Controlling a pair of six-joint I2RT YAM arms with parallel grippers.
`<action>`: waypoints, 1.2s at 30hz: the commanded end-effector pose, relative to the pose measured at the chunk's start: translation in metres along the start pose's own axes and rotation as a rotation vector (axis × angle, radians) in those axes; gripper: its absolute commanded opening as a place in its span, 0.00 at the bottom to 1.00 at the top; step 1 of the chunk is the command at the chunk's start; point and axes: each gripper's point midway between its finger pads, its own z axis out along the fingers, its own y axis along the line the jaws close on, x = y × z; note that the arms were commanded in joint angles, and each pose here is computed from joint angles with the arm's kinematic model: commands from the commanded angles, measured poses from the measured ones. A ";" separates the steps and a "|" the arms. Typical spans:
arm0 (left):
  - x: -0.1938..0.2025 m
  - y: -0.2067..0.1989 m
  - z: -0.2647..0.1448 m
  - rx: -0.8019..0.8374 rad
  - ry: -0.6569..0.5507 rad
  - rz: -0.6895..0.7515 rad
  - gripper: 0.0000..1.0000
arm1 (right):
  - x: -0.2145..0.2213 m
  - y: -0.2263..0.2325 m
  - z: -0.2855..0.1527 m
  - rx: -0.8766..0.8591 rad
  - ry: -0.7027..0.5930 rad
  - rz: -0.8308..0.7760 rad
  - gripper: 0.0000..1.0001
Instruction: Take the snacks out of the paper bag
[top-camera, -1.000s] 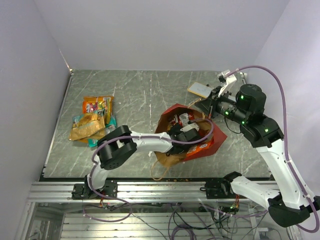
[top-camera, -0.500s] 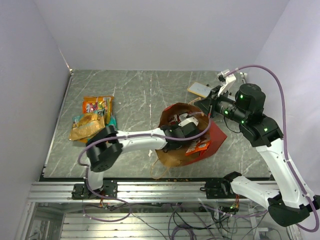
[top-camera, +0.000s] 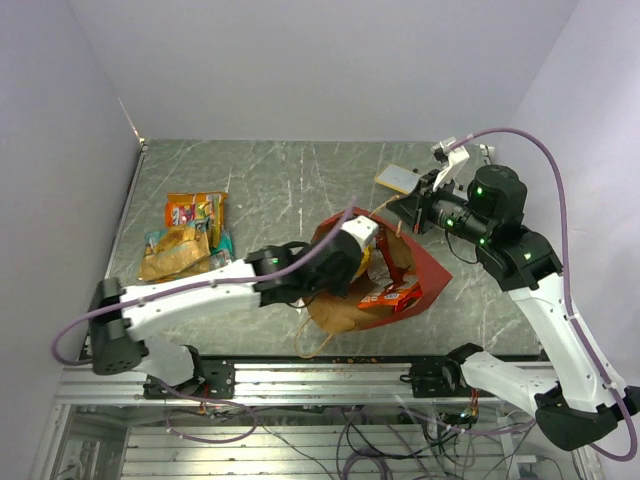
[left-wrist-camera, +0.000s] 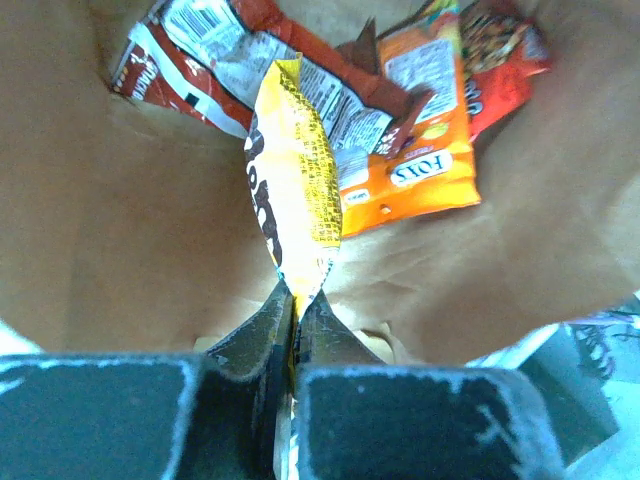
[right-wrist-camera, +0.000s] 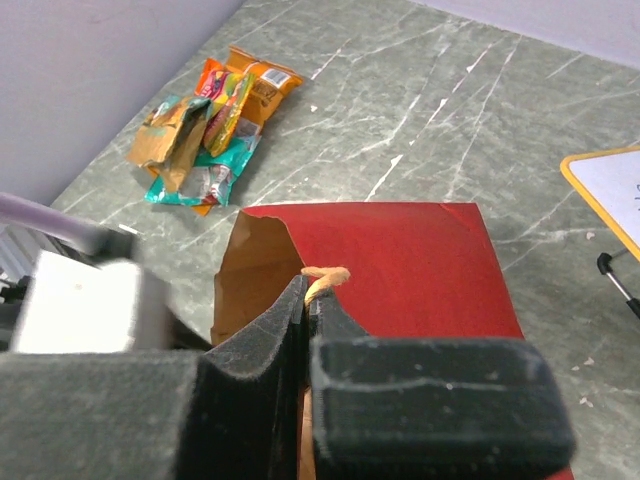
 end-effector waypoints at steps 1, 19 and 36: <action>-0.030 0.004 -0.051 0.034 -0.088 -0.073 0.07 | -0.003 -0.002 0.002 0.006 -0.020 -0.006 0.00; -0.073 0.283 -0.170 -0.861 -0.155 -0.383 0.07 | -0.006 -0.007 -0.002 0.040 -0.023 -0.022 0.00; 0.079 0.393 -0.140 -1.050 0.413 -0.535 0.07 | -0.001 -0.006 -0.003 0.036 -0.027 -0.011 0.00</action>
